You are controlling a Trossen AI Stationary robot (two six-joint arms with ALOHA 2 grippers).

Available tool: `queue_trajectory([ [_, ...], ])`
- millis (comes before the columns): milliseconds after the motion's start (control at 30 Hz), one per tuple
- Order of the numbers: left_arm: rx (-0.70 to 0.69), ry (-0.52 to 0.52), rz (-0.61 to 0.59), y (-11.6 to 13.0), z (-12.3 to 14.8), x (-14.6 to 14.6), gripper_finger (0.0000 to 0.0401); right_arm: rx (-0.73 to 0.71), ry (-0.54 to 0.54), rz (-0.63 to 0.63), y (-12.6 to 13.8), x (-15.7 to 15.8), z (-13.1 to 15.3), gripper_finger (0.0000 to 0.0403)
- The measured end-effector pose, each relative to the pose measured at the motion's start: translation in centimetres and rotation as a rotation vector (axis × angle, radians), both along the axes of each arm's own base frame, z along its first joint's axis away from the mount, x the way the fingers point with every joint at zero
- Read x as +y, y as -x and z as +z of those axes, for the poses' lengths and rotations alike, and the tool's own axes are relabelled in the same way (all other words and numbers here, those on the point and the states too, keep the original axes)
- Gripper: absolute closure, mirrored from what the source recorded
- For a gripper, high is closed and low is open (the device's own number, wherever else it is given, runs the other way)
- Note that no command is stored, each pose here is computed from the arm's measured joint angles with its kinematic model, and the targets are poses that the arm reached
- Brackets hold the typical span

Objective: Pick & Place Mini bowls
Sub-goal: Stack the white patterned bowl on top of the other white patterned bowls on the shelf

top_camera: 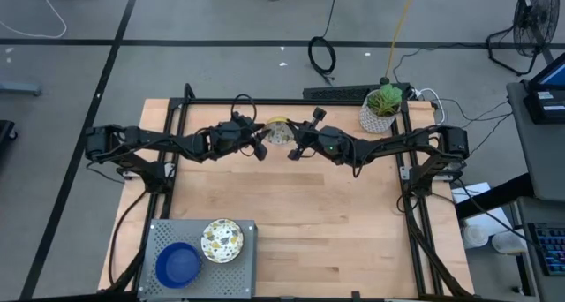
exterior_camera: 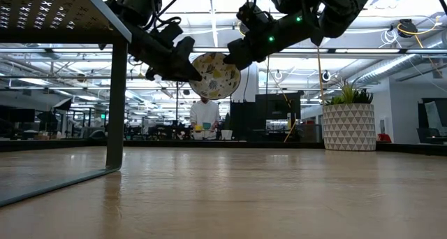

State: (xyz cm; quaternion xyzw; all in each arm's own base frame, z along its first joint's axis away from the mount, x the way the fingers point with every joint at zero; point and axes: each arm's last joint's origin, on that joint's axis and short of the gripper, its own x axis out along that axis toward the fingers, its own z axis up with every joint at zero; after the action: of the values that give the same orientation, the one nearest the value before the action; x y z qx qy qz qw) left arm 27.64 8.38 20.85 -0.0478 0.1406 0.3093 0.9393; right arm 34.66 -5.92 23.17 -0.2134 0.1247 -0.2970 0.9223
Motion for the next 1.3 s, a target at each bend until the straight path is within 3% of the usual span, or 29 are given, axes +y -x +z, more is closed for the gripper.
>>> queue_trajectory([
  [233, -0.049, 0.042, 0.105, 0.1, 0.0, 0.3, 0.0384, -0.036, -0.022, 0.046, -0.1, 0.2, 0.3, 0.0402],
  [400, -0.011, 0.042, 0.120, 0.3, -0.3, 0.5, 0.0390, -0.014, -0.049, 0.117, -0.2, 0.6, -0.1, 0.0394],
  [600, 0.037, 0.001, 0.123, 0.3, 1.9, 0.5, 0.0390, -0.013, -0.062, 0.111, -0.2, 1.0, -0.1, 0.0381],
  [833, 0.180, -0.005, 0.107, 2.1, 7.8, -0.3, 0.0390, -0.020, -0.083, 0.140, -0.3, 1.5, 0.0, 0.0381],
  [967, 0.202, 0.038, 0.084, 3.6, 12.0, -1.2, 0.0390, 0.053, -0.093, 0.124, -0.2, 1.4, -1.2, 0.0379],
  [1100, 0.298, 0.160, 0.030, 5.3, 15.0, -2.5, 0.0390, 0.019, -0.087, 0.120, -0.2, 1.3, -0.5, 0.0381],
  [1200, 0.269, 0.265, 0.002, 7.0, 19.0, -3.9, 0.0390, 0.050, -0.093, 0.124, -0.2, 1.4, -1.0, 0.0379],
  [1300, 0.316, 0.435, -0.109, 9.5, 21.9, -5.6, 0.0390, 0.043, -0.091, 0.115, -0.2, 1.2, -0.9, 0.0379],
])
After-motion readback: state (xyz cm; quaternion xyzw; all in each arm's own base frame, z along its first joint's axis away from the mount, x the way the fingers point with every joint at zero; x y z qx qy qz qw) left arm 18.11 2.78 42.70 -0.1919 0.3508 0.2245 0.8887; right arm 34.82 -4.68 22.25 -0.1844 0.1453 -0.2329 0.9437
